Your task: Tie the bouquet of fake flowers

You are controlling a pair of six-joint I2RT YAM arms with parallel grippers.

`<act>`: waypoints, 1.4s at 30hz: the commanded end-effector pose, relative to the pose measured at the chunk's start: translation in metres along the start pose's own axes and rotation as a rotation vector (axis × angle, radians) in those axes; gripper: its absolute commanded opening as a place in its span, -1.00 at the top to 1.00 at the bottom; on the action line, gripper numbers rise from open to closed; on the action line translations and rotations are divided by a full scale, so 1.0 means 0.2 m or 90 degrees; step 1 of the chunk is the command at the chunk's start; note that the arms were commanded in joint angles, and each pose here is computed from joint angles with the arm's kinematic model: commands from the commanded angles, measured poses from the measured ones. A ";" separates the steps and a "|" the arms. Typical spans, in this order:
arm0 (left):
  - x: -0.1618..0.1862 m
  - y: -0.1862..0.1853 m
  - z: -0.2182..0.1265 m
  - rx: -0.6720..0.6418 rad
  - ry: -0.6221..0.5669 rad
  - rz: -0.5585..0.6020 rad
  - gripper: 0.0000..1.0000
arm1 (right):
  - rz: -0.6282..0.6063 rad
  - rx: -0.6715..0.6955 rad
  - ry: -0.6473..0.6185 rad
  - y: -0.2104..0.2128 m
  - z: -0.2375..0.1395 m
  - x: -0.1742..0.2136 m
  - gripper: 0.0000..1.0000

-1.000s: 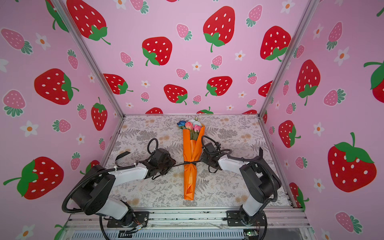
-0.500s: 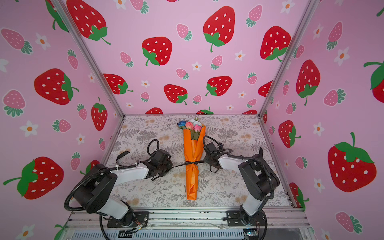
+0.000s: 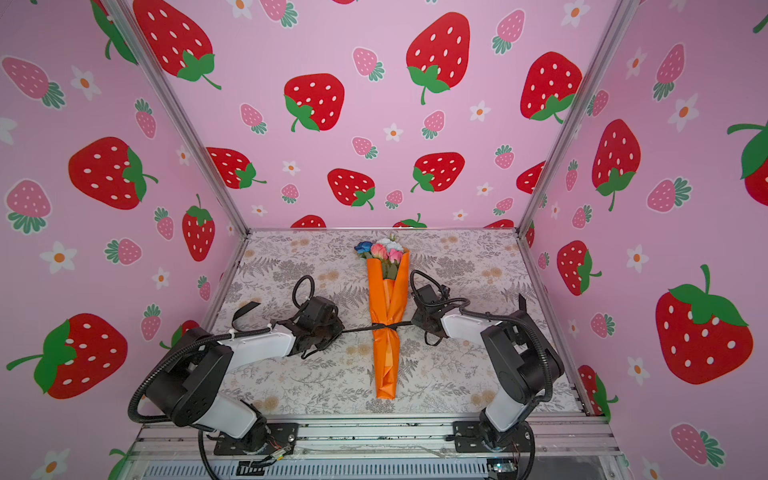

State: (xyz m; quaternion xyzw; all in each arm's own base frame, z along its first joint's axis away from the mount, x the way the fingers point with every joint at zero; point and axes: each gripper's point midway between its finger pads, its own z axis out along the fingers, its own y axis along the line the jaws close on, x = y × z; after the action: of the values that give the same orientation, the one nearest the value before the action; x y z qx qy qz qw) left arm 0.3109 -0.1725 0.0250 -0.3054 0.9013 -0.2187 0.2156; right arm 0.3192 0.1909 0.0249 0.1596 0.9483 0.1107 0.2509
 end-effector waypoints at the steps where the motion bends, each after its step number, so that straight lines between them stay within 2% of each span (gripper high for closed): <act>1: -0.13 0.13 -0.04 -0.072 -0.065 0.028 1.00 | -0.036 0.052 -0.024 -0.13 -0.02 -0.06 1.00; 4: -0.13 -0.02 -0.06 -0.010 -0.052 0.052 1.00 | -0.074 -0.013 -0.017 0.02 -0.04 -0.06 0.95; 9: -0.10 -0.24 -0.15 0.072 -0.028 0.092 1.00 | -0.137 -0.080 -0.035 0.21 -0.16 -0.07 0.20; 12: -0.09 -0.35 -0.21 0.112 -0.023 0.118 1.00 | -0.175 -0.121 -0.060 0.31 -0.27 -0.09 0.00; 17: -0.06 -0.49 -0.28 0.159 -0.012 0.158 1.00 | -0.252 -0.205 -0.122 0.42 -0.47 -0.12 -0.02; 21: -0.05 -0.55 -0.30 0.181 0.001 0.145 1.00 | -0.338 -0.282 -0.183 0.52 -0.60 -0.07 0.00; 25: -0.05 -0.57 -0.31 0.180 0.015 0.120 1.00 | -0.412 -0.315 -0.216 0.63 -0.65 0.05 0.10; 30: -0.01 -0.60 -0.29 0.195 0.049 0.089 1.00 | -0.495 -0.315 -0.244 0.82 -0.63 0.25 0.20; 34: 0.01 -0.62 -0.30 0.207 0.070 0.085 1.00 | -0.528 -0.348 -0.254 0.94 -0.63 0.35 0.13; 42: 0.02 -0.65 -0.34 0.223 0.078 0.090 1.00 | -0.509 -0.374 -0.245 1.02 -0.53 0.42 -0.01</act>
State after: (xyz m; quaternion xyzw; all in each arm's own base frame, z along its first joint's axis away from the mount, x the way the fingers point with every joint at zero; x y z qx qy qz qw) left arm 0.3275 -0.2438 0.1272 -0.1867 0.8888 -0.3557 0.2207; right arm 0.2381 0.3821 0.1211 -0.2905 0.8164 0.2143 0.4507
